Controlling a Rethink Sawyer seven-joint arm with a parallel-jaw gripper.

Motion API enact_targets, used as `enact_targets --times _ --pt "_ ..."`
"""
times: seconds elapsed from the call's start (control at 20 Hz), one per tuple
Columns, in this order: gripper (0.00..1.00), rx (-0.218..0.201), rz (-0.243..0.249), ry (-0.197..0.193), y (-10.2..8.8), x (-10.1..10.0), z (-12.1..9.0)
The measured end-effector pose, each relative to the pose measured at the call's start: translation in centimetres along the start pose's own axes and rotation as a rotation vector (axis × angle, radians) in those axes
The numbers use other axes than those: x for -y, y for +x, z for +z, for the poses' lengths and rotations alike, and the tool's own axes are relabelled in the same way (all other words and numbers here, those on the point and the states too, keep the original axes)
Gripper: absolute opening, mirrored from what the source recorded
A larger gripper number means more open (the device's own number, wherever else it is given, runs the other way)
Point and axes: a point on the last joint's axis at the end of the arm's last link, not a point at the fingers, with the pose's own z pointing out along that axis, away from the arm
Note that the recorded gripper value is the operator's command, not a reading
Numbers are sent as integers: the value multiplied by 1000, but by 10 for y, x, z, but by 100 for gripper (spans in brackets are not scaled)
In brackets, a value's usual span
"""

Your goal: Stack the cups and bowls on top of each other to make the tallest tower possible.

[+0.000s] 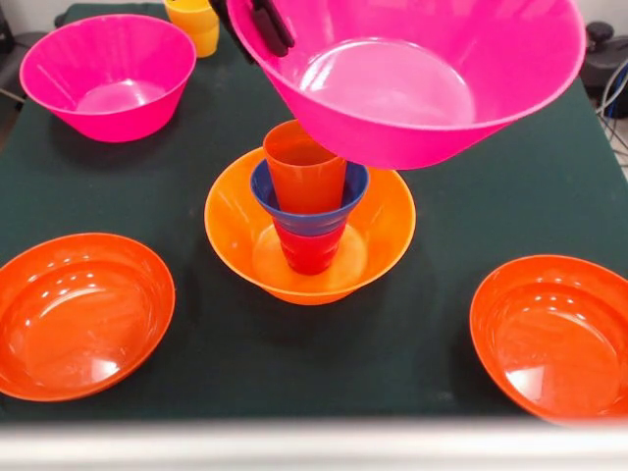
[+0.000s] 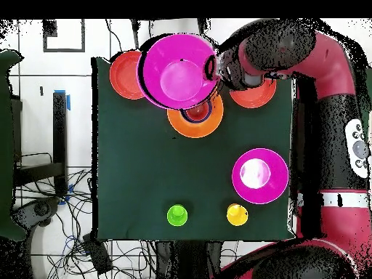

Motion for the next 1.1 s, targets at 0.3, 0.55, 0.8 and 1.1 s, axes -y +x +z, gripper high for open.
enact_targets --times 0.3,0.55,0.8,1.1 --pt "0 1 -11 1 -4 9 -6" --pt "0 7 -17 3 -7 16 -9" --pt "0 18 -16 6 -11 23 -9" --pt "0 15 -33 5 -10 31 -4"
